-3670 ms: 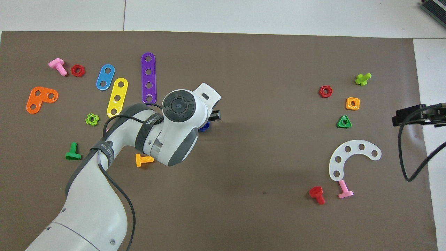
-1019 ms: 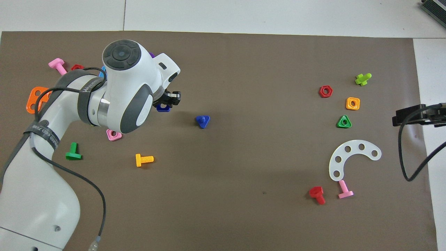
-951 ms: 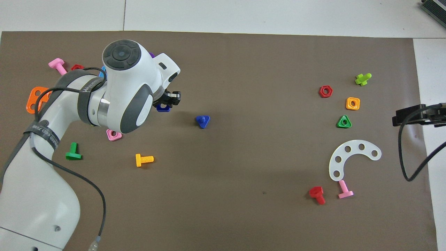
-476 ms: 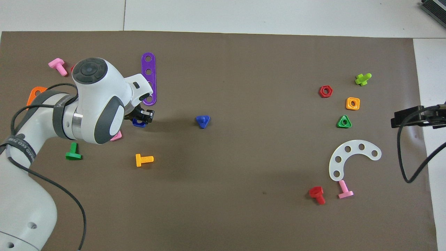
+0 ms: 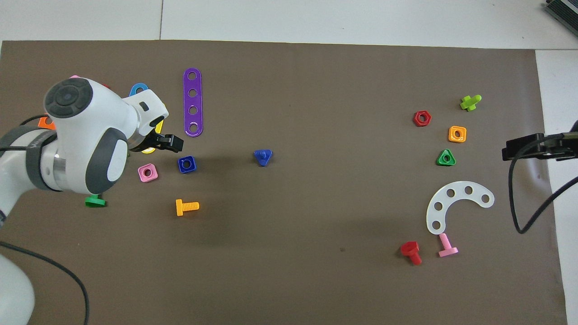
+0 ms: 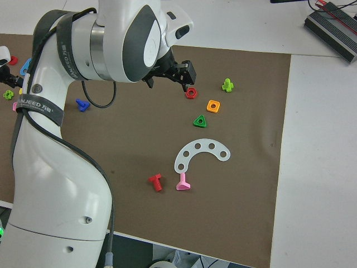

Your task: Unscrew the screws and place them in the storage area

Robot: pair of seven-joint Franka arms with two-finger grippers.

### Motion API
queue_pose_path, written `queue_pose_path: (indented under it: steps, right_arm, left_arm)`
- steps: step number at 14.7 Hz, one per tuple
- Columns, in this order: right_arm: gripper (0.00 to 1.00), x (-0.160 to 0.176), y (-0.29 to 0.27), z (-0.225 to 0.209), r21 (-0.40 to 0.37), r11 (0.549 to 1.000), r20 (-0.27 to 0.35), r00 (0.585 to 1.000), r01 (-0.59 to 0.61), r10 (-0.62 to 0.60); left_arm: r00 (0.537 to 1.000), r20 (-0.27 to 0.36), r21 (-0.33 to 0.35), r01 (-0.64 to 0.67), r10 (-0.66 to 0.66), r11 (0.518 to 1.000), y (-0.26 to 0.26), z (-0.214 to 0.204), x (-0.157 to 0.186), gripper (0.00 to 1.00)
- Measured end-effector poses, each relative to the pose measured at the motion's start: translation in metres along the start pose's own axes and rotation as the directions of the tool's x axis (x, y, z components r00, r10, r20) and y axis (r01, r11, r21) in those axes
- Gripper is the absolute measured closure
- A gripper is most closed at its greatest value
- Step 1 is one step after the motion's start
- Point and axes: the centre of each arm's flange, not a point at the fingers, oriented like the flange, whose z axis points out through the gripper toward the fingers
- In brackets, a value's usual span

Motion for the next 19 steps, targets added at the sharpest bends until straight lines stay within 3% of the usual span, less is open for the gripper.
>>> queue_pose_path:
  steps: [3,8,11,13,16,19]
  right_arm:
    - [0.0,0.011,-0.054,0.021,0.012,1.0,-0.055,0.998,0.004,-0.004]
    - [0.0,0.026,-0.221,0.102,0.051,0.999,-0.112,0.994,-0.009,0.014]
    - [0.0,0.032,-0.316,0.161,0.083,0.995,-0.128,0.99,-0.049,0.059]
    - [0.0,0.024,-0.375,0.208,0.079,0.995,-0.105,0.992,-0.059,0.067]
    - [0.0,0.008,-0.438,0.264,0.076,0.996,-0.103,0.994,-0.038,0.046]
    - [0.0,0.011,-0.455,0.302,0.077,0.997,-0.135,0.99,-0.014,0.025]
  left_arm:
    - [0.999,0.022,0.002,0.044,-0.044,0.999,-0.038,-0.066,-0.016,0.0]
    - [0.993,-0.006,0.004,0.118,-0.118,0.993,-0.093,-0.149,-0.061,0.0]
    - [0.992,-0.006,0.005,0.124,-0.124,0.992,-0.092,-0.188,-0.088,0.0]
    - [0.993,0.0,0.005,0.118,-0.118,0.993,-0.086,-0.215,-0.096,0.0]
    - [0.992,-0.007,0.006,0.122,-0.122,0.992,-0.08,-0.234,-0.098,0.0]
    - [0.993,0.001,0.007,0.122,-0.122,0.993,-0.078,-0.227,-0.095,0.0]
